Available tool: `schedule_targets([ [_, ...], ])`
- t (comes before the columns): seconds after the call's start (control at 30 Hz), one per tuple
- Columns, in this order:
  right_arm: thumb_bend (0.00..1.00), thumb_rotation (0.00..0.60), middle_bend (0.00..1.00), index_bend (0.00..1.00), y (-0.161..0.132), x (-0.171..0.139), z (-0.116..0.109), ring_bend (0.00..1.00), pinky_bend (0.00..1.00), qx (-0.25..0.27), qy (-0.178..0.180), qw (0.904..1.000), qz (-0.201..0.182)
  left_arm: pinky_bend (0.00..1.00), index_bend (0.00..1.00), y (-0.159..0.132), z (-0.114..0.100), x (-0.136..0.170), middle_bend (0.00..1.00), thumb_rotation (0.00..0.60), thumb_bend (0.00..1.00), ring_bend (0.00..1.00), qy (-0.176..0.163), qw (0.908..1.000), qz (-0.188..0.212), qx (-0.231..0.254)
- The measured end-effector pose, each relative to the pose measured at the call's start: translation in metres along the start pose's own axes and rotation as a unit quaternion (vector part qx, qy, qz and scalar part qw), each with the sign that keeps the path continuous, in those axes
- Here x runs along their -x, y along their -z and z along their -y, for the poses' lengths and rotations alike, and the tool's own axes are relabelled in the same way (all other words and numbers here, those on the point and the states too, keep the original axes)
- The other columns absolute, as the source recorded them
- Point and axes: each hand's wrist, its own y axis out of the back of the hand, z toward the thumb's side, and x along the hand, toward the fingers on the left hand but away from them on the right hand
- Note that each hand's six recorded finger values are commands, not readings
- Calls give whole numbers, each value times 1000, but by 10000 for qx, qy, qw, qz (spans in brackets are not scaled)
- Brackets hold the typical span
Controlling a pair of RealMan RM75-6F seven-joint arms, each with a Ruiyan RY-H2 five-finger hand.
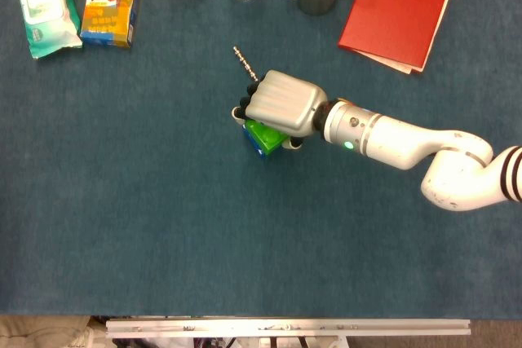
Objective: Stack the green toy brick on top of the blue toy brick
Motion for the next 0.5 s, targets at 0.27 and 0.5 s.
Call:
schedule_targets([
  [0.27, 283, 600, 439, 465, 1, 4, 3, 314, 460, -21, -30, 10000, 50, 0, 0, 1, -1, 0, 3, 600, 206, 18, -5, 10000, 4, -3],
  [0.5, 283, 600, 439, 465, 2, 7, 1, 314, 460, -34, -12, 10000, 93, 0, 0, 2, 0, 1, 3, 600, 206, 18, -4, 10000, -17, -2],
])
